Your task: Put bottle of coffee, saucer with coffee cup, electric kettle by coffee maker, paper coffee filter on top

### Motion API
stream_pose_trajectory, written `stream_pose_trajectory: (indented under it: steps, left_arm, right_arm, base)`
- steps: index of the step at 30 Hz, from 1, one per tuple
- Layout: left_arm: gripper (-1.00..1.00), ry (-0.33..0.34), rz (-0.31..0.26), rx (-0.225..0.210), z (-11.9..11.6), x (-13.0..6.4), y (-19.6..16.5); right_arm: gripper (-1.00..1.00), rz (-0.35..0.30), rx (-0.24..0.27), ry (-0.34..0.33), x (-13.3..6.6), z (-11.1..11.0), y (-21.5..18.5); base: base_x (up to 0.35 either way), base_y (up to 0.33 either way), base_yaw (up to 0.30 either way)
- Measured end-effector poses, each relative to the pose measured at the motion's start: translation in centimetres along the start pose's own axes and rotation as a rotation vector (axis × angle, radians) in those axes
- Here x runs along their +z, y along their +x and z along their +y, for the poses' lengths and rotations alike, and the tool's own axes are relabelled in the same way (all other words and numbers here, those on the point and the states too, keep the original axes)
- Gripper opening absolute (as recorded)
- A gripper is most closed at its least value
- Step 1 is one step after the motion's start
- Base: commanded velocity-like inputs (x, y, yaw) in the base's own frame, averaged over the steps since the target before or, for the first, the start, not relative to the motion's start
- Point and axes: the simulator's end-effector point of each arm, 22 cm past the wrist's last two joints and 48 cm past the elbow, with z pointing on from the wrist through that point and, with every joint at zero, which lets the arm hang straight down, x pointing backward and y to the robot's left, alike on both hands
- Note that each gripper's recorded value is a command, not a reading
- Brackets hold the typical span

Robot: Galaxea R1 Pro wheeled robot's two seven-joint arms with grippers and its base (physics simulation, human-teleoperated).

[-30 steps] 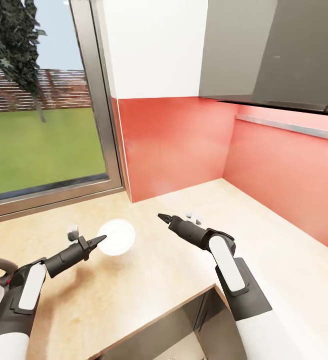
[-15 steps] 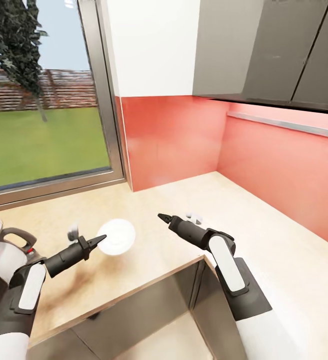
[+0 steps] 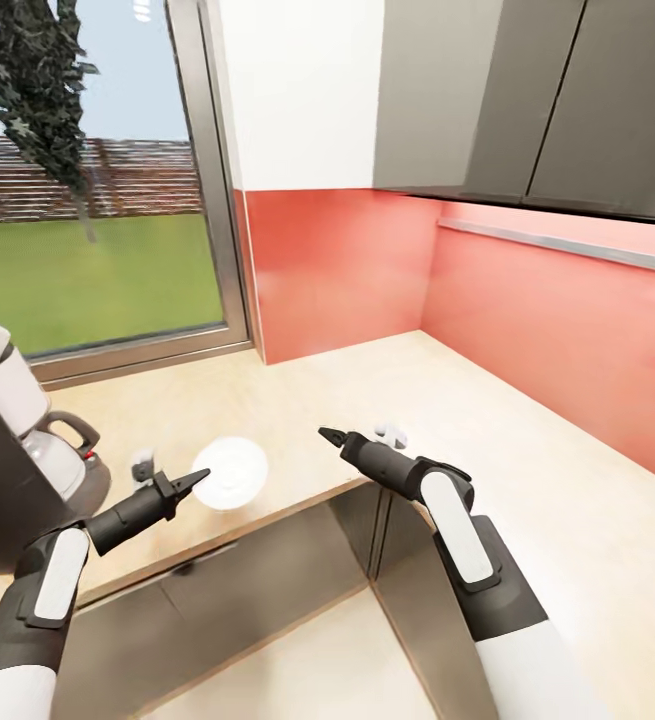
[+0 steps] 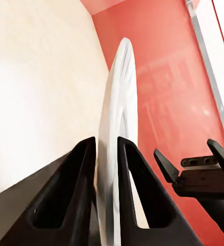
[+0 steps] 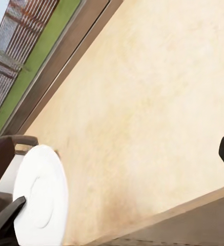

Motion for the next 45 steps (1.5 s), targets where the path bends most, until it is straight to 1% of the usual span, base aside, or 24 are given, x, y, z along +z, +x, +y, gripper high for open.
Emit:
stream_pose_trajectory:
  steps: [4,12,13,14,17,22,26,29,31,32,35,36,39,40,42,43,45]
  left_arm:
    - [-1.0,-0.001,0.001,-0.001,0.0,0.0,0.0]
    - [-1.0,-0.002,0.001,-0.003,0.1,0.0,0.0]
    - [-1.0,-0.003,0.002,-0.003,0.1,0.0,0.0]
    - [-1.0,-0.004,0.001,-0.002,0.2,-0.1,0.0]
    - [-1.0,-0.006,0.001,-0.001,0.2,-0.2,-0.1]
    - [-1.0,-0.008,0.0,-0.001,0.3,-0.3,-0.2]
    - [-1.0,-0.008,0.001,-0.002,0.3,-0.4,-0.2]
    - [-1.0,-0.007,0.0,0.0,0.2,-0.4,-0.2]
    - [-1.0,-0.003,-0.039,-0.007,0.2,-1.1,-1.4]
    - [-1.0,0.002,-0.083,-0.014,0.2,-1.7,-2.8]
    - [-1.0,0.001,-0.118,-0.016,0.2,-2.3,-4.0]
    - [-1.0,0.006,-0.134,-0.011,-0.2,-2.3,-4.8]
    - [-1.0,-0.009,-0.193,0.016,-0.3,-2.6,-6.9]
    - [-1.0,-0.028,-0.232,0.04,0.0,-2.8,-8.0]
    - [-1.0,-0.056,-0.289,0.073,0.2,-2.9,-9.5]
    - [-1.0,-0.061,-0.307,0.072,0.2,-2.8,-9.8]
    - [-1.0,-0.071,-0.344,0.042,0.6,-2.4,-9.9]
  right_arm:
    - [1.0,-0.001,-0.002,-0.002,0.0,0.1,-0.1]
    - [1.0,-0.022,-0.019,-0.025,-0.5,1.3,-0.9]
    - [1.0,-0.026,-0.021,-0.029,-0.5,1.5,-1.0]
    - [1.0,-0.039,-0.031,-0.043,-0.8,2.2,-1.5]
    - [1.0,-0.049,-0.039,-0.052,-1.1,2.8,-1.9]
    - [1.0,-0.053,-0.04,-0.054,-1.2,2.9,-2.0]
    - [1.0,-0.057,-0.041,-0.056,-1.3,3.0,-2.2]
    - [1.0,-0.061,-0.051,-0.041,-1.6,2.2,-2.5]
    - [1.0,-0.062,-0.054,-0.033,-1.8,1.7,-2.8]
    - [1.0,-0.064,-0.055,-0.028,-1.8,1.5,-2.9]
    - [1.0,-0.077,-0.05,-0.013,-2.2,0.7,-3.6]
    - [1.0,-0.085,-0.045,-0.008,-2.4,0.4,-4.0]
    - [1.0,-0.097,-0.045,-0.007,-2.6,0.3,-4.4]
    - [1.0,-0.105,-0.054,-0.005,-2.8,0.4,-4.7]
    - [1.0,-0.114,-0.074,0.008,-2.9,0.3,-5.0]
    - [1.0,-0.117,-0.083,0.015,-3.0,0.2,-5.1]
    - [1.0,-0.121,-0.097,0.03,-3.0,-0.1,-5.2]
  base:
    - [-0.344,0.0,0.0]
    - [-0.343,0.0,0.0]
    - [-0.343,0.0,0.0]
    - [-0.343,0.0,0.0]
    - [-0.344,0.0,0.0]
    - [-0.306,0.0,0.0]
    - [-0.064,0.0,0.0]
    - [-0.003,0.0,0.0]
    - [0.0,0.0,0.0]
    - [0.0,0.0,0.0]
    - [0.0,0.0,0.0]
    - [0.0,0.0,0.0]
    - [0.0,0.0,0.0]
    - [0.0,0.0,0.0]
    - [0.0,0.0,0.0]
    - [0.0,0.0,0.0]
    - [0.0,0.0,0.0]
